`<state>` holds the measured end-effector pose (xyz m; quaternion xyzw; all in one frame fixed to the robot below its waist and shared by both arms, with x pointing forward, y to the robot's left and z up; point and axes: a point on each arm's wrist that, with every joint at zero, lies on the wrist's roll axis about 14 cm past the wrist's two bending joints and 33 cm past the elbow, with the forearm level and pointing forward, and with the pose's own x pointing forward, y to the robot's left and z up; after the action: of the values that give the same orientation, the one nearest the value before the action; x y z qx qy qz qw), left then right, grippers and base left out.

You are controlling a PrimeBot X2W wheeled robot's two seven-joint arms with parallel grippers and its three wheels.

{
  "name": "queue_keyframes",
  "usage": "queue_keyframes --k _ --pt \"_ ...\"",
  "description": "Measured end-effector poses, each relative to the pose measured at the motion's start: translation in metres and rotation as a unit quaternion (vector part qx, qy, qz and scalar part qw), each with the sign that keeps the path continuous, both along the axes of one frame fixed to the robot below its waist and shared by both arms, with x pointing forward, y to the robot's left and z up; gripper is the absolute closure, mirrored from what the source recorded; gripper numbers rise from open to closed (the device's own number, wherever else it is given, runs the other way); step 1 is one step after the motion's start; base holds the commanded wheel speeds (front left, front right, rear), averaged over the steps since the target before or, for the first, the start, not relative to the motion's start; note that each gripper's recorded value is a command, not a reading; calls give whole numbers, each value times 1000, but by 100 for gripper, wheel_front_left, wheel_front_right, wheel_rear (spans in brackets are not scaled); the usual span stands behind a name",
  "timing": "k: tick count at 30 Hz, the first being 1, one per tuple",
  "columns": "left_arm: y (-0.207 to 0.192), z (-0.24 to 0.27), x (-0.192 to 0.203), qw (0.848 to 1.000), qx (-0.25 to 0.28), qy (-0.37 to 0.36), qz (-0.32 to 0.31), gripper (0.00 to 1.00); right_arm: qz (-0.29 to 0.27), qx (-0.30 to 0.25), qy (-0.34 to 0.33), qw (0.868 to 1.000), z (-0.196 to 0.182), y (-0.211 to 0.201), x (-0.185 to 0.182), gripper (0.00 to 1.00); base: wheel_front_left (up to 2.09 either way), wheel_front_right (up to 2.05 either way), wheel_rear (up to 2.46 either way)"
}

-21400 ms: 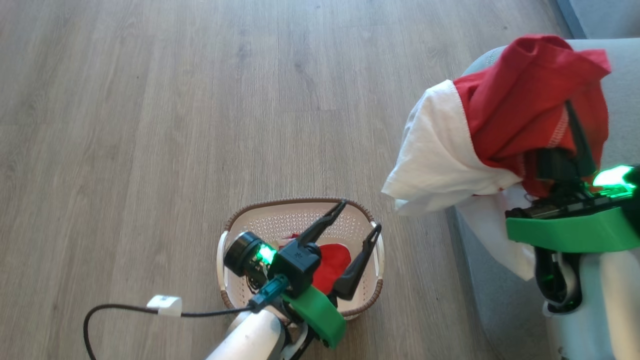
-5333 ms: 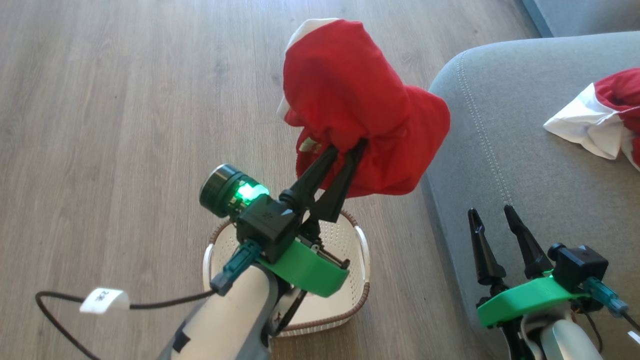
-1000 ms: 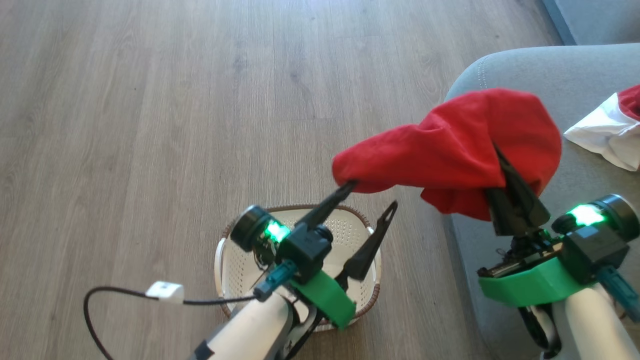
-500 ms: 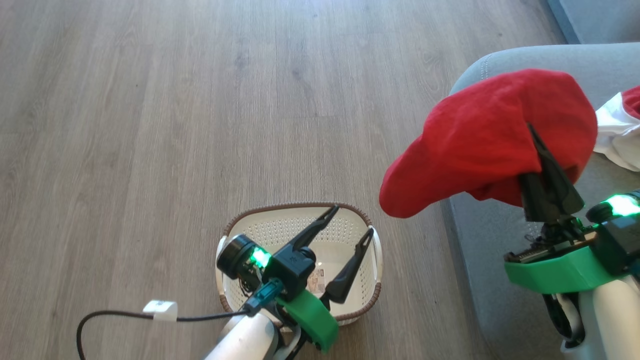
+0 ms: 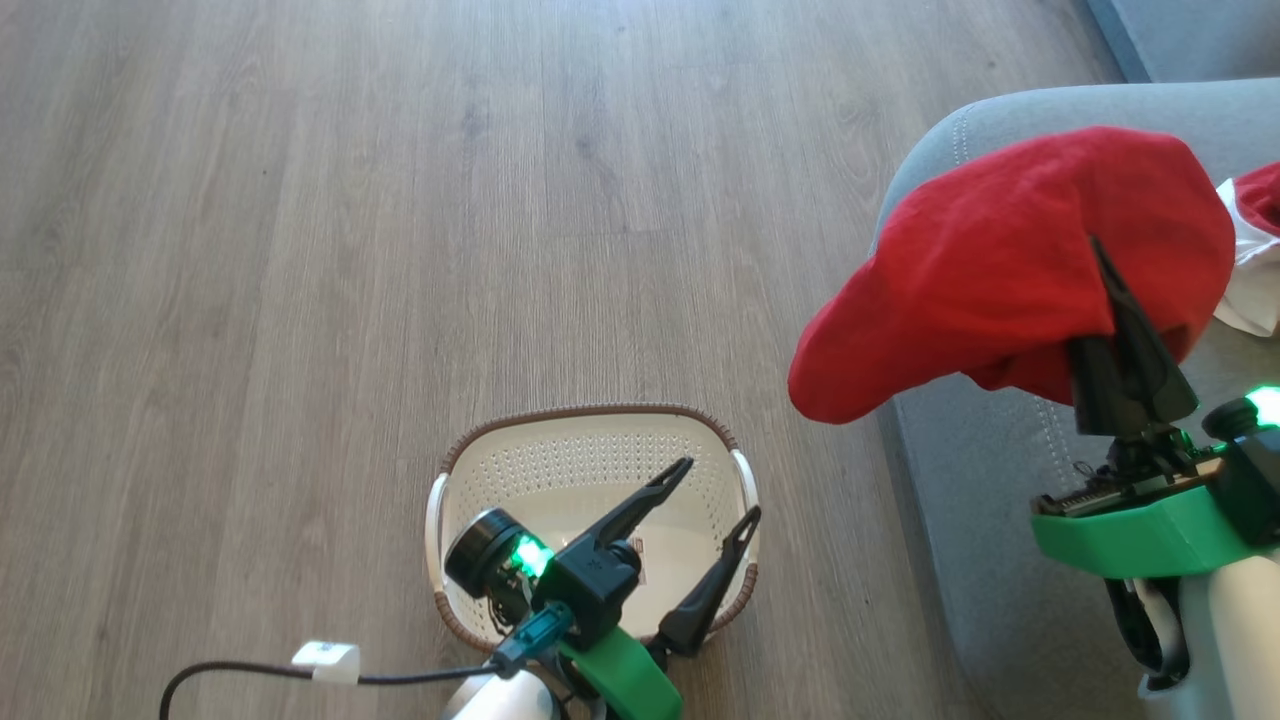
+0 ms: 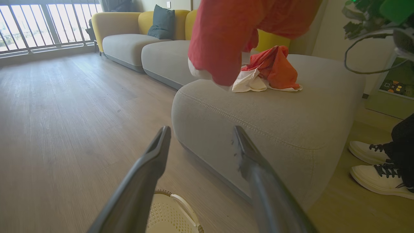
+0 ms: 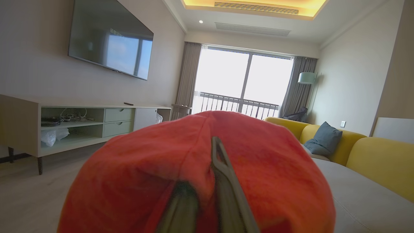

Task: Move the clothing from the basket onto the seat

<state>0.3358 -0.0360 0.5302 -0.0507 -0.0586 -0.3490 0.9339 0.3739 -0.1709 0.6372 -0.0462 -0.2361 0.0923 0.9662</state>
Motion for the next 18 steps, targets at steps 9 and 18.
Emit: queue_keyframes --k 9,18 --pt "-2 -7 -4 1000 11 6 -5 0 -8 0 -3 1000 2 -6 -2 100 0 0 0" --pt "-5 -20 -12 1000 16 23 -11 0 -17 0 -4 1000 3 -11 -4 100 0 0 0"
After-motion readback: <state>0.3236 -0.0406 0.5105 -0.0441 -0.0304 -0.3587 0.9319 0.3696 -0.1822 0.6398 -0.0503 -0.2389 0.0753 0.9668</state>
